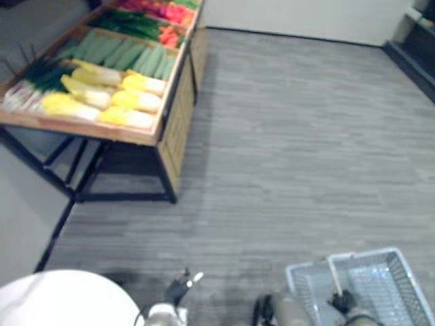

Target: Pick vegetable in the basket

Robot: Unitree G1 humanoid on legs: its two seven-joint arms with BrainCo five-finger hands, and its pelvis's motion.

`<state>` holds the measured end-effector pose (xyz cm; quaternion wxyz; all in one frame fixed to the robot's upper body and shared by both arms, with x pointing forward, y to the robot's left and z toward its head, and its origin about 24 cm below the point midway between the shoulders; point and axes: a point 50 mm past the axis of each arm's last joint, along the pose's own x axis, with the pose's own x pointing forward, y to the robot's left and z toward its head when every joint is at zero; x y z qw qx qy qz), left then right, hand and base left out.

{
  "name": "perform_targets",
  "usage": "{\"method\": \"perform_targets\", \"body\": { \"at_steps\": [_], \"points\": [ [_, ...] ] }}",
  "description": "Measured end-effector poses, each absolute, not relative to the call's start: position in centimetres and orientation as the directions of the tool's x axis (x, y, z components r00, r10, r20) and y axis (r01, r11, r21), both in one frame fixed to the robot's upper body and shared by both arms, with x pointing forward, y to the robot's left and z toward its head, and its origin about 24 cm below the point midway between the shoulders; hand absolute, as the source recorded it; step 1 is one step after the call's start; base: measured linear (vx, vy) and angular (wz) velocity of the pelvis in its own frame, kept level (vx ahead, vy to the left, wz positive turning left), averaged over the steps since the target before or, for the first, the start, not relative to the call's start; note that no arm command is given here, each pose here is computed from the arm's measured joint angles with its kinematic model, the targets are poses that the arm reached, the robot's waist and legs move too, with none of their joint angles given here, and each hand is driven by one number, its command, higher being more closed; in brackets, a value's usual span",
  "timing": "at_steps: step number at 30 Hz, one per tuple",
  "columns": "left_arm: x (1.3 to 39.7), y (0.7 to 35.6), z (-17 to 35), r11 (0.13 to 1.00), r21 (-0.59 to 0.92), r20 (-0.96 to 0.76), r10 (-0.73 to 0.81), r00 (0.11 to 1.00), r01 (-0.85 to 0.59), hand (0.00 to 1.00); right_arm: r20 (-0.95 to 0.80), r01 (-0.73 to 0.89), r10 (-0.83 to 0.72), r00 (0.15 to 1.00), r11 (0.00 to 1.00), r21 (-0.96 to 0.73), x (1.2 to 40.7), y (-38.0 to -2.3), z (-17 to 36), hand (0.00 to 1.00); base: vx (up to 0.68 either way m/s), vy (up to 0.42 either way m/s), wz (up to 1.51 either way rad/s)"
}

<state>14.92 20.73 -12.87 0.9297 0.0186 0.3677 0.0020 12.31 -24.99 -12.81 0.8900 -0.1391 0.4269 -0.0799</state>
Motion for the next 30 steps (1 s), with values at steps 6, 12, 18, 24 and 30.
{"method": "perform_targets", "body": {
  "at_steps": [6,12,18,24,30],
  "points": [
    [13.9,22.0,-13.4,0.998,0.061,-0.739,0.036,0.673,0.014,0.00,-0.729,0.118,-0.300,0.615,0.949,-0.292,11.7,-24.8,-13.1,1.00,0.39,-0.341,0.30],
    [13.1,18.9,-14.4,0.998,-0.036,-0.758,0.002,0.652,-0.045,0.00,-0.741,0.041,-0.289,0.606,0.942,-0.334,12.6,-26.5,-12.8,1.00,0.52,-0.273,-0.45],
    [13.0,19.2,-14.0,0.989,-0.069,-0.718,0.044,0.695,-0.134,0.00,-0.763,0.016,-0.282,0.582,0.942,-0.336,11.3,-26.4,-13.3,1.00,0.39,-0.080,-0.14],
    [12.5,21.5,-14.0,0.978,-0.037,-0.747,0.110,0.656,-0.206,0.00,-0.791,-0.007,-0.253,0.558,0.951,-0.309,10.5,-25.1,-14.0,1.00,0.58,0.056,0.12],
    [11.4,23.3,-14.2,0.970,0.044,-0.777,0.184,0.602,-0.240,0.00,-0.757,0.000,-0.214,0.618,0.962,-0.272,12.9,-24.1,-13.5,1.00,0.60,0.007,0.54]
  ]
}}
